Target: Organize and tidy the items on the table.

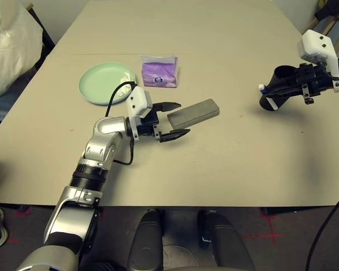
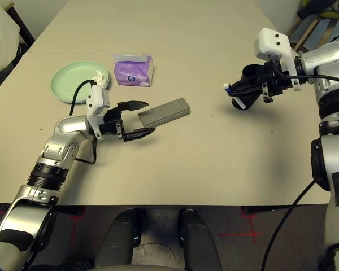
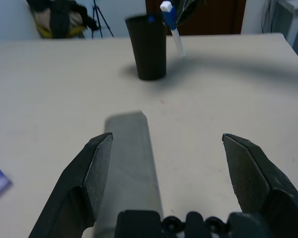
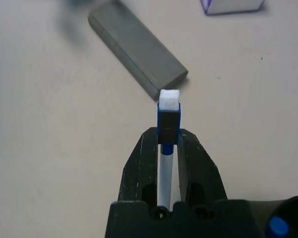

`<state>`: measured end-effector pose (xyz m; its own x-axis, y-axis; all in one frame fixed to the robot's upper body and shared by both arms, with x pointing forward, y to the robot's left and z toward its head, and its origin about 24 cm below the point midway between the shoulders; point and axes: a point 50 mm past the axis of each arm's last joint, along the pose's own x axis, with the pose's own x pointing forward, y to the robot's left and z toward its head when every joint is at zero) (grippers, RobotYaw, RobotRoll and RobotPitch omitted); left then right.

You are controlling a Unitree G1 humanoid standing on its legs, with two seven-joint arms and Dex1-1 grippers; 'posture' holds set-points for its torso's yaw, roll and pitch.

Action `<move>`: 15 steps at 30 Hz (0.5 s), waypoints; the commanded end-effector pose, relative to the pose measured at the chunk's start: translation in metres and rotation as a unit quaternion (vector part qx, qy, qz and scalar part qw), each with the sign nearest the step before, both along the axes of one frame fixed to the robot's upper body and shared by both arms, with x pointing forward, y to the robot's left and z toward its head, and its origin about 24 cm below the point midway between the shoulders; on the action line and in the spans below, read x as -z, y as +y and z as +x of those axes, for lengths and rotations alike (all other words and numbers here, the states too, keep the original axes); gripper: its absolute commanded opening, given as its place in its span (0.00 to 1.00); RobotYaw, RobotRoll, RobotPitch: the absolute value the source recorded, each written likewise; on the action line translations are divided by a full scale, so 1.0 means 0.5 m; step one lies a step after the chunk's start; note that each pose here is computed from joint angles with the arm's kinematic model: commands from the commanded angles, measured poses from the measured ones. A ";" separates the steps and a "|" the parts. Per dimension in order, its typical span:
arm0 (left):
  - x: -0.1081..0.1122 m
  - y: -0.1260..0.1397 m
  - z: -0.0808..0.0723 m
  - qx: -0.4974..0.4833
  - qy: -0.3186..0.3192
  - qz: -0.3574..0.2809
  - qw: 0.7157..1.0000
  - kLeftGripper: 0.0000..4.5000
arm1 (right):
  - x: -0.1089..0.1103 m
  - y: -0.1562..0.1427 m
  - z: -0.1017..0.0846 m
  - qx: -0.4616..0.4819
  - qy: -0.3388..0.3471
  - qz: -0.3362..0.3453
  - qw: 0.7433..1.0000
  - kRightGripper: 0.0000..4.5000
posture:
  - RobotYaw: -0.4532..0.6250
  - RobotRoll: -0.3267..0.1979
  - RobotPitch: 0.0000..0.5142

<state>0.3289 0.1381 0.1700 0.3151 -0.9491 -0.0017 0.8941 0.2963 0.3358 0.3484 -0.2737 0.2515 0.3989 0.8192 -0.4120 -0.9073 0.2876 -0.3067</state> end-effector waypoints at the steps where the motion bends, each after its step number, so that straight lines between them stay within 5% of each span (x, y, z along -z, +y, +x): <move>1: -0.005 -0.002 0.007 0.002 0.000 -0.012 1.000 1.00 | -0.001 -0.002 -0.003 0.028 -0.017 0.102 0.994 0.09 | 0.55 0.62 0.17; 10: -0.013 -0.005 0.016 -0.003 -0.007 -0.020 1.000 1.00 | 0.008 0.026 -0.005 0.136 -0.106 0.308 0.936 0.09 | 0.54 0.62 0.15; 15: -0.010 -0.003 0.019 -0.009 -0.007 -0.018 1.000 1.00 | 0.009 0.047 -0.005 0.210 -0.145 0.367 0.894 0.09 | 0.53 0.62 0.15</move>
<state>0.3376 0.1389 0.1741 0.3357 -0.9412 0.0372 0.8864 0.3291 0.3256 0.3488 -0.2463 0.2441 0.7070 0.6340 0.3133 -0.6339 0.7645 -0.1166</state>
